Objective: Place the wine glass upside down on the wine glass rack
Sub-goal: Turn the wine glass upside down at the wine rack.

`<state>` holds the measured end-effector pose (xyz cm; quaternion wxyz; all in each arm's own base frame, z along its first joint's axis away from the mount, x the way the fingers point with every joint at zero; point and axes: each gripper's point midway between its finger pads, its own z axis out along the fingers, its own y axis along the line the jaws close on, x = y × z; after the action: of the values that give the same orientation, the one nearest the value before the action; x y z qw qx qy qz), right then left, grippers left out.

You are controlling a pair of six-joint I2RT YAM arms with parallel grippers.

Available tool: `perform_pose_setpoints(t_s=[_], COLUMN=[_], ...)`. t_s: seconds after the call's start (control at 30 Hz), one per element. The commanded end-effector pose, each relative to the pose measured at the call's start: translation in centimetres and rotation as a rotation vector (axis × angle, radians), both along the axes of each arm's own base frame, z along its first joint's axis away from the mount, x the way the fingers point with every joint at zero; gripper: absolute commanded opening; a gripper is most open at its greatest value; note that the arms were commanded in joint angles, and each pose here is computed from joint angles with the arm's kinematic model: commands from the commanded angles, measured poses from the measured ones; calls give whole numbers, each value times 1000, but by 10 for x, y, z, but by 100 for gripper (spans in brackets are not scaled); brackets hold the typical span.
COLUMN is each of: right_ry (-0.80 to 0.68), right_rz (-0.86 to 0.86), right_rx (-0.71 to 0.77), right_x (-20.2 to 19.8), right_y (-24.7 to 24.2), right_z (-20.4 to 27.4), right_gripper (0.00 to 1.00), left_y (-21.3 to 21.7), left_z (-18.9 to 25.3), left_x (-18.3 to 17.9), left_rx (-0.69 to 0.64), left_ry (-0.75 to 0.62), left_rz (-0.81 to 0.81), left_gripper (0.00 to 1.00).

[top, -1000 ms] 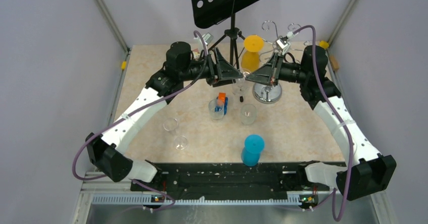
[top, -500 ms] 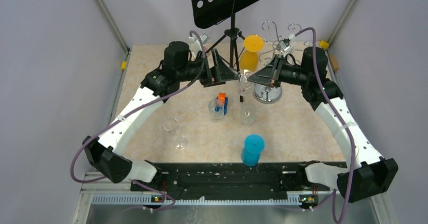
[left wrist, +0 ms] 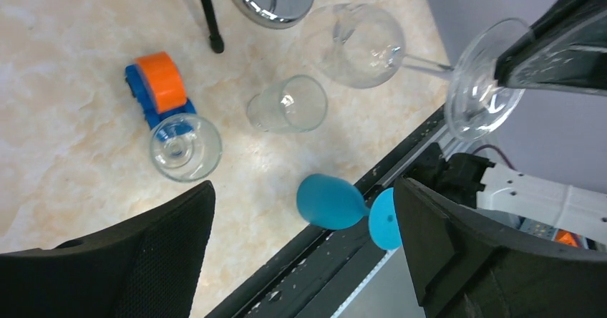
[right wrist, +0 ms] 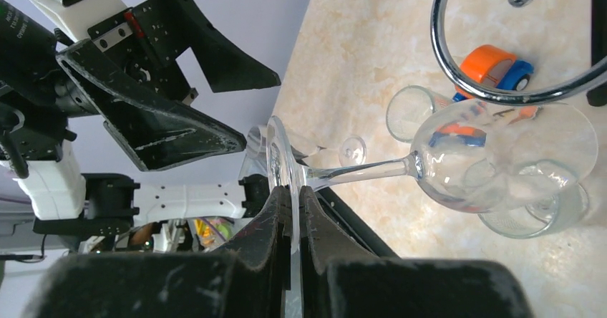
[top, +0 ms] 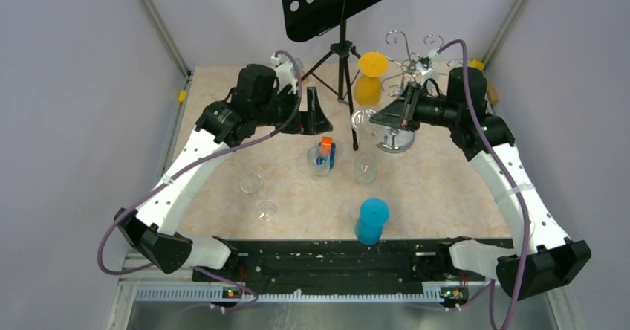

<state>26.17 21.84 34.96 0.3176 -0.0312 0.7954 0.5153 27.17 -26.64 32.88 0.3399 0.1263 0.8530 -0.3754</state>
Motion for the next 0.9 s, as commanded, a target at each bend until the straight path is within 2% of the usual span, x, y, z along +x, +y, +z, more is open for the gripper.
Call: perform_pose_setpoints(t_s=[0.0,0.1,0.33,0.6,0.87], right_ry=[-124,-124,-62,13,39], right_rz=[-13,20,-21,-71,-146], right_rx=[-20,-14,-63,-125,-124], right_x=[-9,-15,-17,-21,-20], right_y=[-8,-6,-13,-28,-50], right_z=[32,31,17,7,14], right_gripper=[0,0,0,0,0], left_y=[10,8,-4,-21,-29], left_z=[2,-5,-18,-16,-16], left_x=[-1,-2,-4,-1,1], left_rx=[78,116,236,284,306], left_ry=[-53,-43,-72,-126,-152], left_rz=[-4,-14,-36,-54,-73], left_gripper=[97,98,99,99,98])
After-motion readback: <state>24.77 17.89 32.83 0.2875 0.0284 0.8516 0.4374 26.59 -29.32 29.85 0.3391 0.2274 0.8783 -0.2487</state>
